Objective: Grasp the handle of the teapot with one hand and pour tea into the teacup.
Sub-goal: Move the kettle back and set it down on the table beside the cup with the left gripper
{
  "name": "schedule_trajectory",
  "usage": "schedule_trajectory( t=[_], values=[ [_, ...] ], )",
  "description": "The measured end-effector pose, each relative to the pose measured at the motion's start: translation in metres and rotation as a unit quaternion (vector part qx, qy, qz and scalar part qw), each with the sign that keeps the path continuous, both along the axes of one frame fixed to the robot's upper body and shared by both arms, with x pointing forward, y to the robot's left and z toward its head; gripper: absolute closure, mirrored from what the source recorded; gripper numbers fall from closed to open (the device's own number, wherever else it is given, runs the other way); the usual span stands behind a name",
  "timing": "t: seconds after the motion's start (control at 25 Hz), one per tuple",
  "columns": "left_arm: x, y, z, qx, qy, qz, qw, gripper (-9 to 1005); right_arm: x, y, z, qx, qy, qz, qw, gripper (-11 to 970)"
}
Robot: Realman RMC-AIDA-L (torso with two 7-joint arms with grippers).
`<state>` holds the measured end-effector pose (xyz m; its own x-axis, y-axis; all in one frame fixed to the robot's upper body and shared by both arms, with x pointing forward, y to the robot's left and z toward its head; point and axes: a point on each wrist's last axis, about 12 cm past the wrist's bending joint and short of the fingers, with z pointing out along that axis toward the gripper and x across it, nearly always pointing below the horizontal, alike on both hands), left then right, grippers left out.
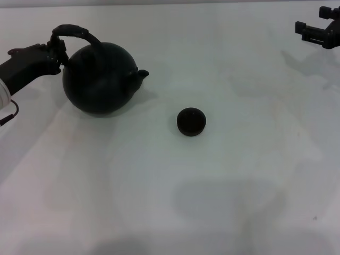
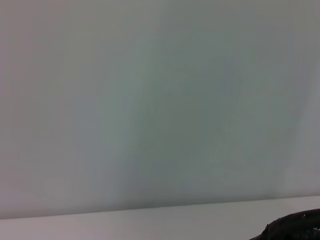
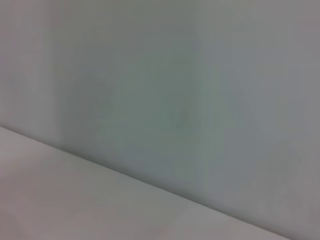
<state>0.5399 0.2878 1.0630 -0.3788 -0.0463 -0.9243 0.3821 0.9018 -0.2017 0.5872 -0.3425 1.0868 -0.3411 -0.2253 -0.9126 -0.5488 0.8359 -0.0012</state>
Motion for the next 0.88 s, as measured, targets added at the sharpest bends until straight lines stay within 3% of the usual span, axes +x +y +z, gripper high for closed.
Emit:
schedule_trajectory(
  t=[0.72, 0.88],
  values=[
    [0.0080, -0.0009, 0.0031, 0.011, 0.012, 0.000, 1.000, 819, -0.0003, -0.0010, 0.0001, 0.001, 0.000, -0.002, 1.000, 175],
    [0.0086, -0.0010, 0.0040, 0.013, 0.009, 0.000, 1.000, 750, 0.0009, -0.0001, 0.0010, 0.001, -0.001, -0.001, 1.000, 175]
  ],
)
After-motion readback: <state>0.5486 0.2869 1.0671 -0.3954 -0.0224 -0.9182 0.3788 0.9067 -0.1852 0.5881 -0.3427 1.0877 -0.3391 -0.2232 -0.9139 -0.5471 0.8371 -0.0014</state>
